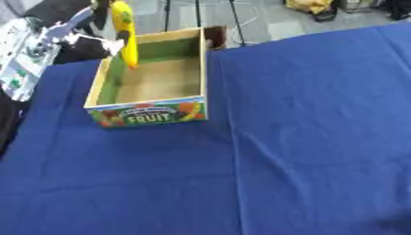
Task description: Pick up objects on the table and place them in the box.
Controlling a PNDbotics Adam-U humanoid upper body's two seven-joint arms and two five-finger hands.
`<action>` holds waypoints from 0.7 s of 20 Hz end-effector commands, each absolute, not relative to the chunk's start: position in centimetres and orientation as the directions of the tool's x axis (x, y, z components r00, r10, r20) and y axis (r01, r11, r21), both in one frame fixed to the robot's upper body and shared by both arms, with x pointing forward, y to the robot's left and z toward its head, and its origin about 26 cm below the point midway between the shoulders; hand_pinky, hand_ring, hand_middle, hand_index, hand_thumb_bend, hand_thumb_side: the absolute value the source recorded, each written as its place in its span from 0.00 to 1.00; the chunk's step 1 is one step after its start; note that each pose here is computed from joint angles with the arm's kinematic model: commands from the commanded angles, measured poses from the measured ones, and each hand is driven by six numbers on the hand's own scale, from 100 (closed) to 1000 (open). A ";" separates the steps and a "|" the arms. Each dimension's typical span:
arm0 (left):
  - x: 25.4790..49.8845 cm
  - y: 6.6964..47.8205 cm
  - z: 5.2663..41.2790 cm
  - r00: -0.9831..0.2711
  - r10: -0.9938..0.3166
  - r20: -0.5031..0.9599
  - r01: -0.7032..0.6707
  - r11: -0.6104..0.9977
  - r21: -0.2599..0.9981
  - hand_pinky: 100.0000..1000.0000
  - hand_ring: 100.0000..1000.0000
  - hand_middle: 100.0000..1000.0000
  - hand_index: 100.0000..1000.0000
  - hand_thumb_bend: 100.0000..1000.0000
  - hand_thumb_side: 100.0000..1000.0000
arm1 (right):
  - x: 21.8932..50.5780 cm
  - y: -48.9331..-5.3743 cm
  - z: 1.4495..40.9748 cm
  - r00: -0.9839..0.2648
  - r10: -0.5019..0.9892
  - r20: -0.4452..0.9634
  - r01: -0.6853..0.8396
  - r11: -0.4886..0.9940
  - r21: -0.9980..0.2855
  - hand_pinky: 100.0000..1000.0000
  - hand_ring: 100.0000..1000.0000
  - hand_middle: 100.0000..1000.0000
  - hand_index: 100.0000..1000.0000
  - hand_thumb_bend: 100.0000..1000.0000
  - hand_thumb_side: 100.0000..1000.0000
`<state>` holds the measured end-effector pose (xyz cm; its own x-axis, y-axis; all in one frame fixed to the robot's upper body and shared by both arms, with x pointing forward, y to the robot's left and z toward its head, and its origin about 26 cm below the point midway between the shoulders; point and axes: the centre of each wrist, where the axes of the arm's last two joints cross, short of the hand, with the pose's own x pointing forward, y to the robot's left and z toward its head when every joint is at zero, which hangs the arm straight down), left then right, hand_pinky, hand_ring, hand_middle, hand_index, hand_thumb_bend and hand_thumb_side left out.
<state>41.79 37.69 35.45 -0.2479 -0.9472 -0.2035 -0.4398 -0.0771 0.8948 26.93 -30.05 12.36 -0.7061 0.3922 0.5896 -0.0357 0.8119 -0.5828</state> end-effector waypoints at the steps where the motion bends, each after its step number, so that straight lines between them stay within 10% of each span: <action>1: 41.9 38.5 36.1 -0.213 -0.946 -0.244 -0.472 -0.119 0.874 0.18 0.42 0.26 0.37 0.00 0.42 | 26.9 -29.9 13.1 -0.730 0.388 0.562 -0.030 0.805 -0.593 0.76 0.42 0.44 0.59 0.00 1.00; 14: 44.2 38.6 32.2 -0.188 -0.913 -0.362 -0.418 -0.259 0.871 0.20 0.43 0.28 0.38 0.00 0.43 | 27.0 -29.6 13.2 -0.738 0.383 0.555 -0.033 0.801 -0.598 0.76 0.42 0.44 0.59 0.00 1.00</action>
